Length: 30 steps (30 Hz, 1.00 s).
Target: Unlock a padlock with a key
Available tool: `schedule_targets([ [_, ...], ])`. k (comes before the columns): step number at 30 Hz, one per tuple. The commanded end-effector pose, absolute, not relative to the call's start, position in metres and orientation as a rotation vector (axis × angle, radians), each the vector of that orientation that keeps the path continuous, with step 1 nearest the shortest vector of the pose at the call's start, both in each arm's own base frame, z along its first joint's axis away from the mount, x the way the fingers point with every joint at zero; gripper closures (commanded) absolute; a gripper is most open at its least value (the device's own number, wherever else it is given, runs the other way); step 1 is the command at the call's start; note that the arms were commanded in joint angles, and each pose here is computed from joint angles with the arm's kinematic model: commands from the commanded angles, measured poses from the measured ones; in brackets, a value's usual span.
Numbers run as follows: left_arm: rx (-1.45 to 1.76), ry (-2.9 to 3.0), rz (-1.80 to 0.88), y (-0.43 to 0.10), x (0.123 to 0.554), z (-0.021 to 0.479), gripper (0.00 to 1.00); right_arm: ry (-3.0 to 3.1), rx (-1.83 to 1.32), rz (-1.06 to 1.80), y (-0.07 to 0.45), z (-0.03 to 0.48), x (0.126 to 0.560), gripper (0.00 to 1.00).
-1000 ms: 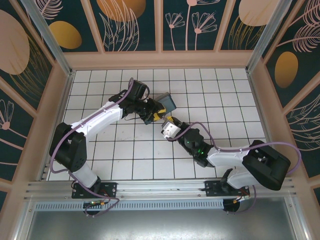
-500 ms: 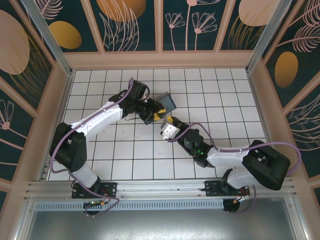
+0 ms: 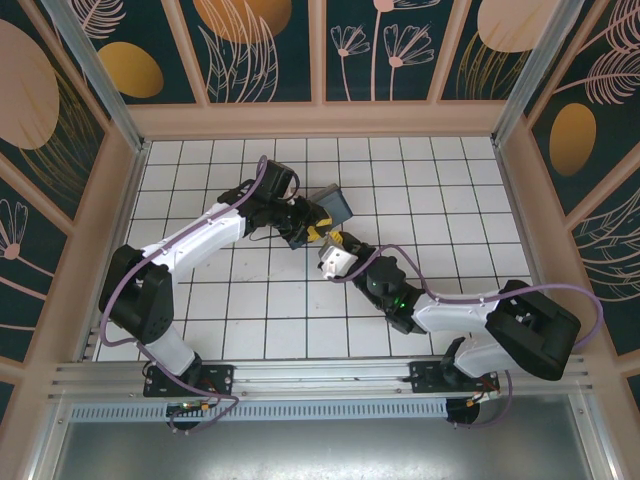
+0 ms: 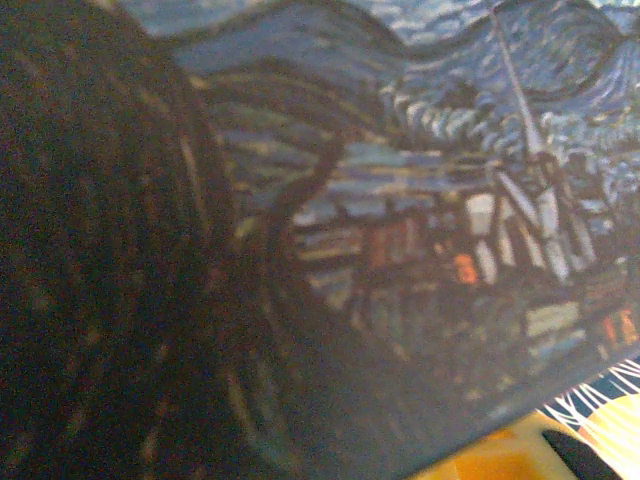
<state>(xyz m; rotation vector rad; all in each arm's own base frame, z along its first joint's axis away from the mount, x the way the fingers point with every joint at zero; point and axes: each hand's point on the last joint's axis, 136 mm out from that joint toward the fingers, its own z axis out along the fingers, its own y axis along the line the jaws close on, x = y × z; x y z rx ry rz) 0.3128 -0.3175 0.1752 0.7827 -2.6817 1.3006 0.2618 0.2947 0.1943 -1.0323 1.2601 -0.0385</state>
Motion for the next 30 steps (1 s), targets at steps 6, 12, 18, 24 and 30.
schedule_targets([
  [6,0.749,-2.664,1.430,-0.325,0.322,0.202,0.77,1.244,-1.021,-0.019,0.301,0.206,0.260,0.70],
  [12,0.743,-2.670,1.418,-0.326,0.322,0.200,0.77,1.270,-1.061,-0.049,0.293,0.194,0.255,0.67],
  [18,0.737,-2.669,1.422,-0.327,0.324,0.202,0.77,1.274,-1.078,-0.069,0.292,0.189,0.257,0.70],
  [24,0.738,-2.667,1.427,-0.327,0.323,0.204,0.77,1.282,-1.070,-0.083,0.289,0.186,0.263,0.72],
  [30,0.728,-2.664,1.445,-0.328,0.324,0.209,0.77,1.293,-1.061,-0.100,0.284,0.184,0.270,0.76],
])
